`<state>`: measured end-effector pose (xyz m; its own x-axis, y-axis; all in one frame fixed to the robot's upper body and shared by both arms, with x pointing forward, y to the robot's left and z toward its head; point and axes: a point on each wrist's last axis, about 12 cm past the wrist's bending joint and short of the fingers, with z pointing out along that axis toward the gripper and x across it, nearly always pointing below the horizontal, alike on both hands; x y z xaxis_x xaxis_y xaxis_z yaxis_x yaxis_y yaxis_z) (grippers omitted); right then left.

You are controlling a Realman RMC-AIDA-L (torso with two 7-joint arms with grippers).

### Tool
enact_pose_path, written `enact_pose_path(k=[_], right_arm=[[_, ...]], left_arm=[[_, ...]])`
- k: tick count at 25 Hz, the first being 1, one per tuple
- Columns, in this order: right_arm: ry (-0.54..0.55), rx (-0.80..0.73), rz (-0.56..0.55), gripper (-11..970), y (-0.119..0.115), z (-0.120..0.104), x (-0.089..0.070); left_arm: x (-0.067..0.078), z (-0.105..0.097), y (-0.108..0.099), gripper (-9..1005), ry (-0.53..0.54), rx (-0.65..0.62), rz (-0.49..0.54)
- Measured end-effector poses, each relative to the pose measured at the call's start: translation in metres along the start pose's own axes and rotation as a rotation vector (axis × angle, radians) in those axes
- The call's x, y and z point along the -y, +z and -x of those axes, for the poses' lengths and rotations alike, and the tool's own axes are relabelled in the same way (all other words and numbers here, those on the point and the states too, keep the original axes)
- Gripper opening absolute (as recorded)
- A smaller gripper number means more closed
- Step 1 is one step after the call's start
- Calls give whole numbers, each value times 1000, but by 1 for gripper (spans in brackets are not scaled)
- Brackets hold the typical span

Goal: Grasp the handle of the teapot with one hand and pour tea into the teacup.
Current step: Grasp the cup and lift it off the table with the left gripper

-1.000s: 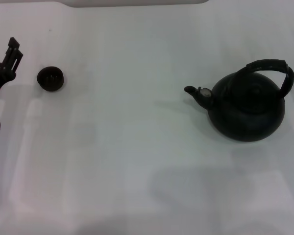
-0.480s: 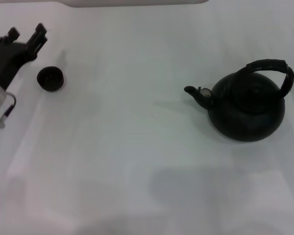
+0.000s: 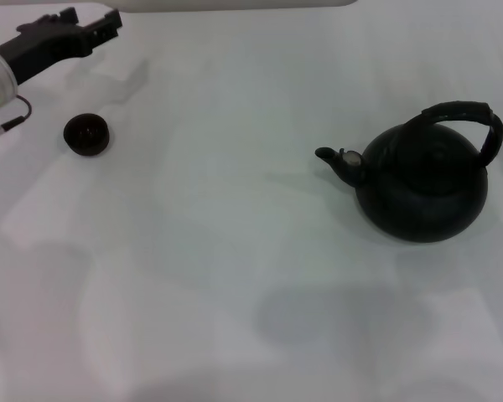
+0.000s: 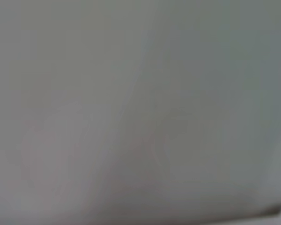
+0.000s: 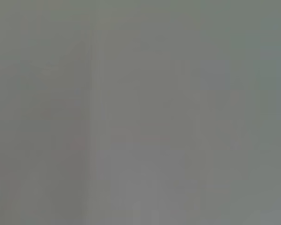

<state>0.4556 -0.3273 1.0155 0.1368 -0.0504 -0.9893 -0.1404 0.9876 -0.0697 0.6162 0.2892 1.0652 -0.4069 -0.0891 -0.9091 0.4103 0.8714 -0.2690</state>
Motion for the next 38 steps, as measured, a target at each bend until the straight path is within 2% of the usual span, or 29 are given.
enact_pose_path(k=[1, 4, 8, 14, 19, 28, 38], right_arm=[[0, -1, 0, 769, 0, 0, 0], [0, -1, 0, 769, 0, 0, 0], [0, 0, 1, 769, 1, 0, 0], [1, 3, 4, 769, 3, 1, -1], [1, 0, 8, 769, 6, 1, -1], [2, 3, 11, 768, 8, 1, -2], [2, 1, 10, 768, 7, 1, -2]], left_arm=[[0, 0, 0, 817, 0, 0, 0], [-3, 17, 4, 817, 3, -122, -10], [-6, 29, 2, 816, -11, -215, -9], [-9, 44, -12, 816, -19, -337, -23], [-14, 49, -21, 816, -14, -426, 5], [-5, 57, -15, 817, 43, -564, 0], [-2, 57, -12, 829, 68, -599, -3]])
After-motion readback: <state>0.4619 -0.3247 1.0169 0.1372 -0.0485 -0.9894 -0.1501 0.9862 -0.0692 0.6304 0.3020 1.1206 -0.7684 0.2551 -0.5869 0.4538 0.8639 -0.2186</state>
